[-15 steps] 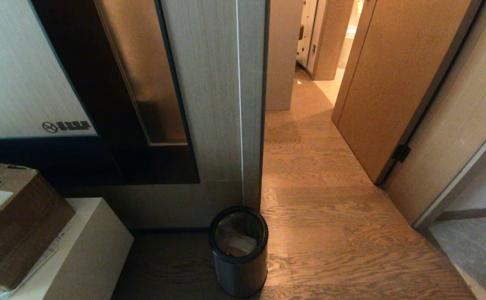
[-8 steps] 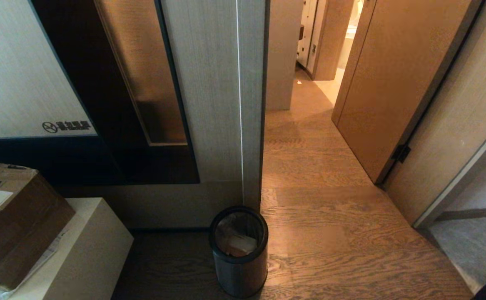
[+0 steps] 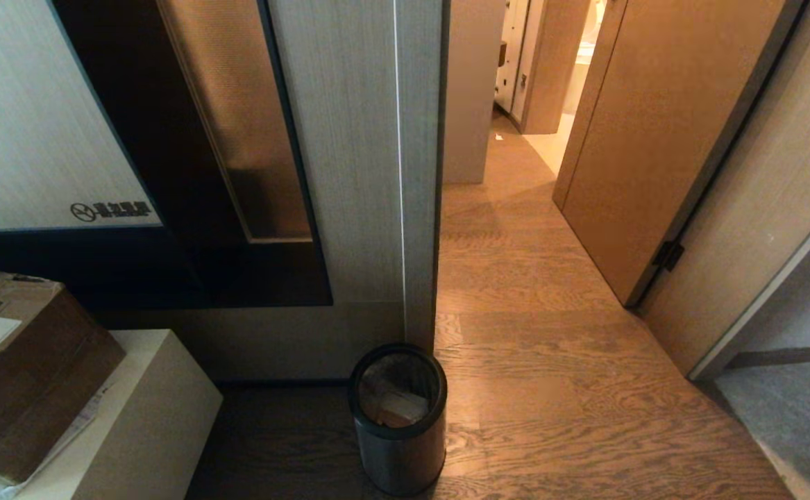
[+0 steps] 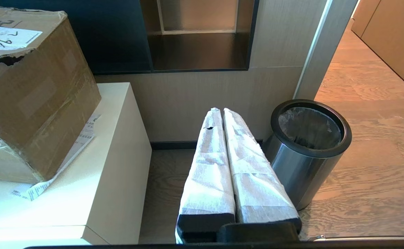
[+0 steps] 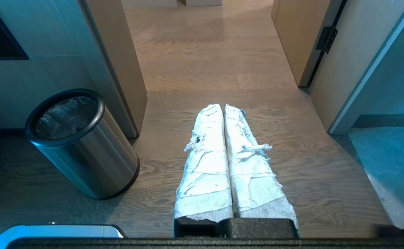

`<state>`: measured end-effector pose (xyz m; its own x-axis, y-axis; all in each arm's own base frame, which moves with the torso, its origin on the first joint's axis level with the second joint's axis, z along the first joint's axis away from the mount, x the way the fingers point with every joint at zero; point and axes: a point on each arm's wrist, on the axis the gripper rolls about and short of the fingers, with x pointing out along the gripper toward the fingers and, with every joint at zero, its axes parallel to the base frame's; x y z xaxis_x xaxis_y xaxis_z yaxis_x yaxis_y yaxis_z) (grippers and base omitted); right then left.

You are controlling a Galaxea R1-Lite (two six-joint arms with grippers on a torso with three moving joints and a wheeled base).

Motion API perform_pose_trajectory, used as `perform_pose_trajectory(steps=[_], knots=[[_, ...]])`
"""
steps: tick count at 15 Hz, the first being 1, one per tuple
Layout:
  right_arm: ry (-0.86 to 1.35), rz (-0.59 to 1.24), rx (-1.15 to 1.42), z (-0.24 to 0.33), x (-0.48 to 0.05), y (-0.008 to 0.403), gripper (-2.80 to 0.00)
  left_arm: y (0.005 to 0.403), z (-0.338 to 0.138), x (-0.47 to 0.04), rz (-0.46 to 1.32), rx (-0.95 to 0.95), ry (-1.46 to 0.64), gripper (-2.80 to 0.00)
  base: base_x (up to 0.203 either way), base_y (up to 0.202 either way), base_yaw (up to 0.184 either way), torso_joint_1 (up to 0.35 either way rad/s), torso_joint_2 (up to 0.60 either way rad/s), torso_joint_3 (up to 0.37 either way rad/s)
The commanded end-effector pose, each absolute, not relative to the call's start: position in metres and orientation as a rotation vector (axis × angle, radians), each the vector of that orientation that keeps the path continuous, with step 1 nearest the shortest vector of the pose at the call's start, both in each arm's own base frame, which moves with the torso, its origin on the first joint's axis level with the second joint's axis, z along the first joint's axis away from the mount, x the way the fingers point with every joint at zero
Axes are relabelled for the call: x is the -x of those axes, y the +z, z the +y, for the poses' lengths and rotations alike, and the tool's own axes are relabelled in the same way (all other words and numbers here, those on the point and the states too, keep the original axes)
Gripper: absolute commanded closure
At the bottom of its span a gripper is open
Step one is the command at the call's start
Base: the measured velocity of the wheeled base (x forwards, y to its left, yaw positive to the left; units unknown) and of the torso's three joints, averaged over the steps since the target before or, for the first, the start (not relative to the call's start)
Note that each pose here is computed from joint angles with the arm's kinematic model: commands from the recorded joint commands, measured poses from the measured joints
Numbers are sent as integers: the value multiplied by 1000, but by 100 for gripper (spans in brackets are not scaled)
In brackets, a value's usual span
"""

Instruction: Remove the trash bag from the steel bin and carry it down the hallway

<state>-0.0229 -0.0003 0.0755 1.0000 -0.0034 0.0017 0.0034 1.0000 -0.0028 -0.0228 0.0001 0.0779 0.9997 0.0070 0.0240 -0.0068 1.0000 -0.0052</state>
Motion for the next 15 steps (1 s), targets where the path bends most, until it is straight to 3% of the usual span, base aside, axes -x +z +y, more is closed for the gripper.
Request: perform_pose_trajectory(steps=[1, 15], knots=[[-3, -2, 3, 0, 23, 76, 0, 75, 0, 22, -12, 6, 8, 0, 0, 0, 0, 0, 0, 0], [-3, -2, 5, 0, 23, 76, 0, 75, 0, 22, -12, 6, 8, 0, 0, 0, 0, 0, 0, 0]])
